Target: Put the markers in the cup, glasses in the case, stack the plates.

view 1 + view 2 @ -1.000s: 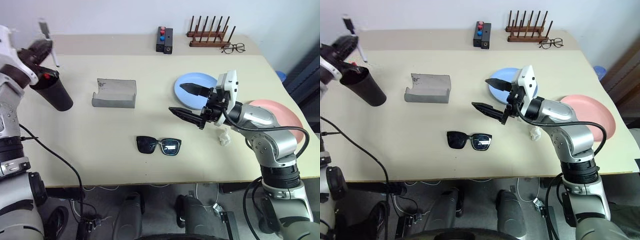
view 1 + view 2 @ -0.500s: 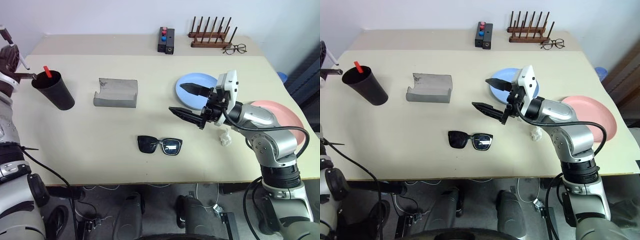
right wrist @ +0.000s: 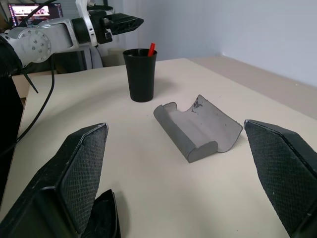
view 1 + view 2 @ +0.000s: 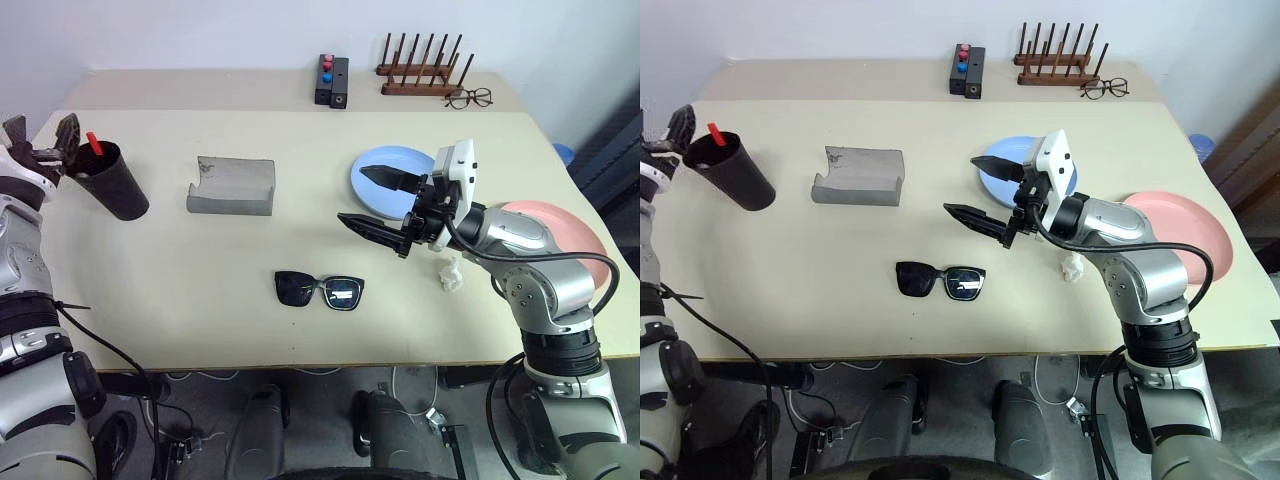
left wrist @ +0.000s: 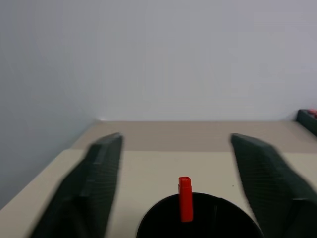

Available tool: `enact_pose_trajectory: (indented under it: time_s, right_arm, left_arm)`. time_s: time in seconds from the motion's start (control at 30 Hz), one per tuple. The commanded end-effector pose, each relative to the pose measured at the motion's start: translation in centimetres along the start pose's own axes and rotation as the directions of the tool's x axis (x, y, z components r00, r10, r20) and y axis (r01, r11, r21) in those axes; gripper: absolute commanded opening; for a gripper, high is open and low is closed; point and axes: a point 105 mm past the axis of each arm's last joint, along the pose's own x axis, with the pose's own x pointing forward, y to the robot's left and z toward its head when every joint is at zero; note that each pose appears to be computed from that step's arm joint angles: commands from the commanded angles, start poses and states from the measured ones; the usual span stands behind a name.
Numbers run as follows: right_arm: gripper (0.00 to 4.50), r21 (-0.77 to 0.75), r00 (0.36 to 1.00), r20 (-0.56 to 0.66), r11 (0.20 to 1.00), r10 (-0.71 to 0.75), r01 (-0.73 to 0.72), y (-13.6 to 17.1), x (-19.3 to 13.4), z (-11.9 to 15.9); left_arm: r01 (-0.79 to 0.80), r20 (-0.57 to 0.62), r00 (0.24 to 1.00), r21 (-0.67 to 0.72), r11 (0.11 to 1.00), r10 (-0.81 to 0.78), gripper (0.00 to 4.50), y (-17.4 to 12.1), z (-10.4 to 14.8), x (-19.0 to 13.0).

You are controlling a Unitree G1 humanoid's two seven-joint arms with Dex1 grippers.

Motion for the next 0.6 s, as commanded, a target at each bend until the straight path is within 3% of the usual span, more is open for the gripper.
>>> enact_pose_trajectory:
  time_s: [0.03,0.13,0.23,0.33,0.43,0.5,0.6]
  right_arm:
    - [4.50,-0.061,0.999,0.036,0.998,-0.004,0.006,-0.1,-0.2,1.6]
    - [4.50,-0.060,0.999,0.039,0.998,-0.005,0.007,-0.1,-0.1,1.6]
    - [4.50,-0.060,0.999,0.041,0.998,-0.006,0.008,-0.2,-0.1,1.6]
    - [4.50,-0.059,0.999,0.043,0.998,-0.004,0.006,-0.3,0.0,1.5]
    - [4.50,-0.058,0.999,0.043,0.998,-0.003,0.006,-0.4,0.1,1.5]
    - [4.50,-0.062,0.999,0.044,0.998,-0.007,0.010,-0.6,0.0,1.6]
    - [4.50,-0.072,0.999,0.023,0.997,-0.033,0.035,-1.2,-0.8,1.4]
  left_arm:
    - [0.017,0.072,0.997,0.043,0.999,-0.020,4.46,0.0,3.1,0.5]
    - [0.058,0.106,0.992,0.048,0.997,-0.063,4.46,-1.1,4.7,1.4]
    - [0.307,0.091,0.948,-0.014,0.952,-0.305,4.46,-5.9,5.3,2.1]
    - [0.549,0.055,0.834,0.003,0.836,-0.548,4.46,-10.8,5.4,1.5]
    - [0.784,-0.178,0.611,0.003,0.621,-0.771,4.46,-15.2,1.9,0.1]
    - [0.854,-0.283,0.487,-0.041,0.518,-0.826,4.46,-16.7,0.0,-0.5]
    - [0.875,-0.410,0.407,-0.081,0.477,-0.816,4.46,-17.4,-2.0,0.3]
